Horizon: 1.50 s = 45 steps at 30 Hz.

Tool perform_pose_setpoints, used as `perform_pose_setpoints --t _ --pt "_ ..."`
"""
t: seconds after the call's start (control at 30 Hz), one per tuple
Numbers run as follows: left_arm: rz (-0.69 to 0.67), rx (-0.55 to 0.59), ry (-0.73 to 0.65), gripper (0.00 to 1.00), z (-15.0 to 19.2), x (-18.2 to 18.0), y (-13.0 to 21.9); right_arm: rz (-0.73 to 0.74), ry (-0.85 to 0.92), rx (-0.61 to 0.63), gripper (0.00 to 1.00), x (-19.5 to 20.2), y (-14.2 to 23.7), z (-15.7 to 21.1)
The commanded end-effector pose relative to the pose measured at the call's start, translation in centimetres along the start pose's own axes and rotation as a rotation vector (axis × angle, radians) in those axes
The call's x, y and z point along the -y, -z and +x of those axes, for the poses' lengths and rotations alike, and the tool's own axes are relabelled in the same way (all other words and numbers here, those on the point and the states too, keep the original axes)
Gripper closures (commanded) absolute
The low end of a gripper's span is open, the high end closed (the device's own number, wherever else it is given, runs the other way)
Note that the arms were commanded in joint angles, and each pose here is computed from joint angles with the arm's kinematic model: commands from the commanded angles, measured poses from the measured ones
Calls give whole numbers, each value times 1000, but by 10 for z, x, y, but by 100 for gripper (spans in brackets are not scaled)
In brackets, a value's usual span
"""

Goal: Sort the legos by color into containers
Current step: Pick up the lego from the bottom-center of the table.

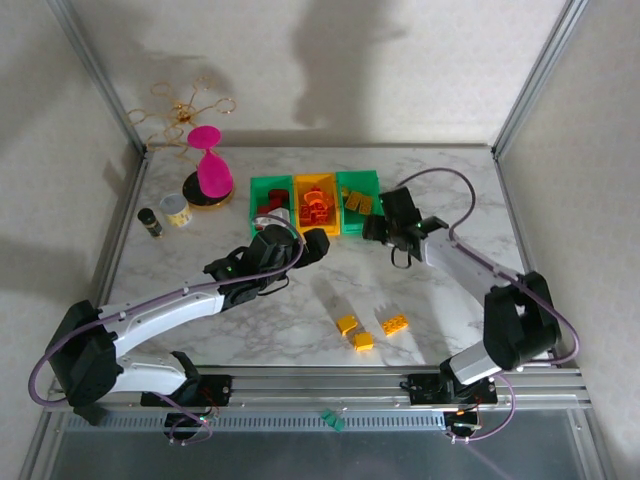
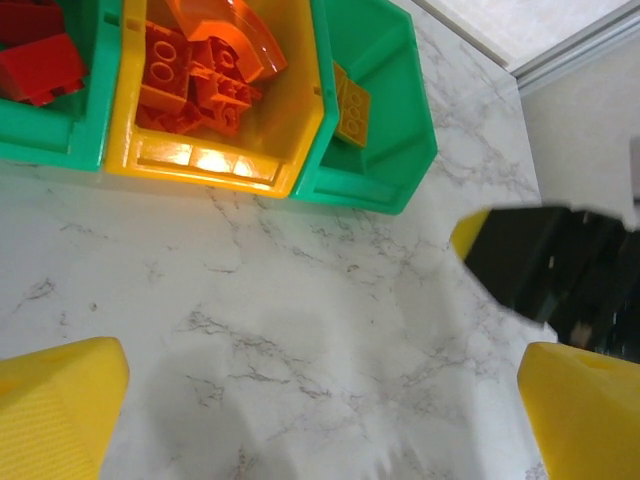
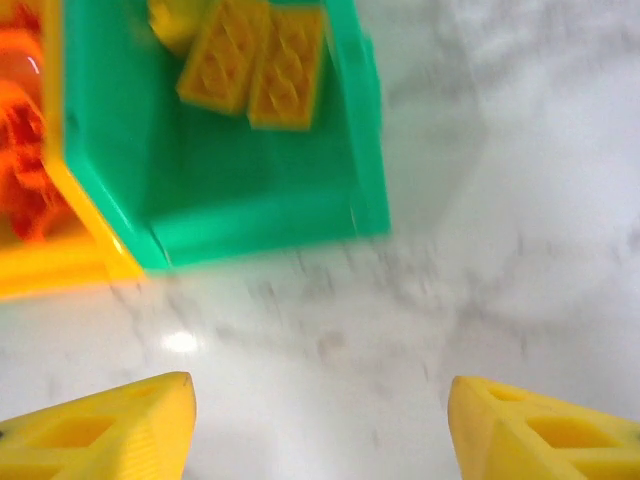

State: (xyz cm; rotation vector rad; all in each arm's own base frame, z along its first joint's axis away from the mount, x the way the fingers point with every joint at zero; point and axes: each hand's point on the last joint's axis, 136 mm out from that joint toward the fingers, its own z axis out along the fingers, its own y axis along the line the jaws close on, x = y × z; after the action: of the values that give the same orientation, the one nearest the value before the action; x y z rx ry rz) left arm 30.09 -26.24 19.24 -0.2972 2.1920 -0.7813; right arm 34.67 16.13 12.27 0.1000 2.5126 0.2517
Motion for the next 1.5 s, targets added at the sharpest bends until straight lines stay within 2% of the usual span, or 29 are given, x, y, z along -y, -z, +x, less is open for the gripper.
perform_pose_setpoints --t 0.0,0.13,0.4,0.57,0.93,1.1,1.47 --pt "45 -13 -37 0 5 10 9 86 -63 -75 28 23 21 41" --pt "37 -47 -85 0 21 3 10 126 -148 -134 24 41 36 85" --pt "46 -149 -171 0 57 -8 9 179 -265 -236 19 48 50 168" --pt "54 -186 -229 0 74 -11 12 190 -315 -278 17 49 48 204" --pt "26 -209 -237 0 85 -23 15 212 -317 -266 15 42 38 208" --pt "10 -182 -223 0 80 -29 20 229 -264 -248 22 33 31 198" --pt "-40 -172 -206 0 81 -43 22 268 -187 -289 48 36 21 208"
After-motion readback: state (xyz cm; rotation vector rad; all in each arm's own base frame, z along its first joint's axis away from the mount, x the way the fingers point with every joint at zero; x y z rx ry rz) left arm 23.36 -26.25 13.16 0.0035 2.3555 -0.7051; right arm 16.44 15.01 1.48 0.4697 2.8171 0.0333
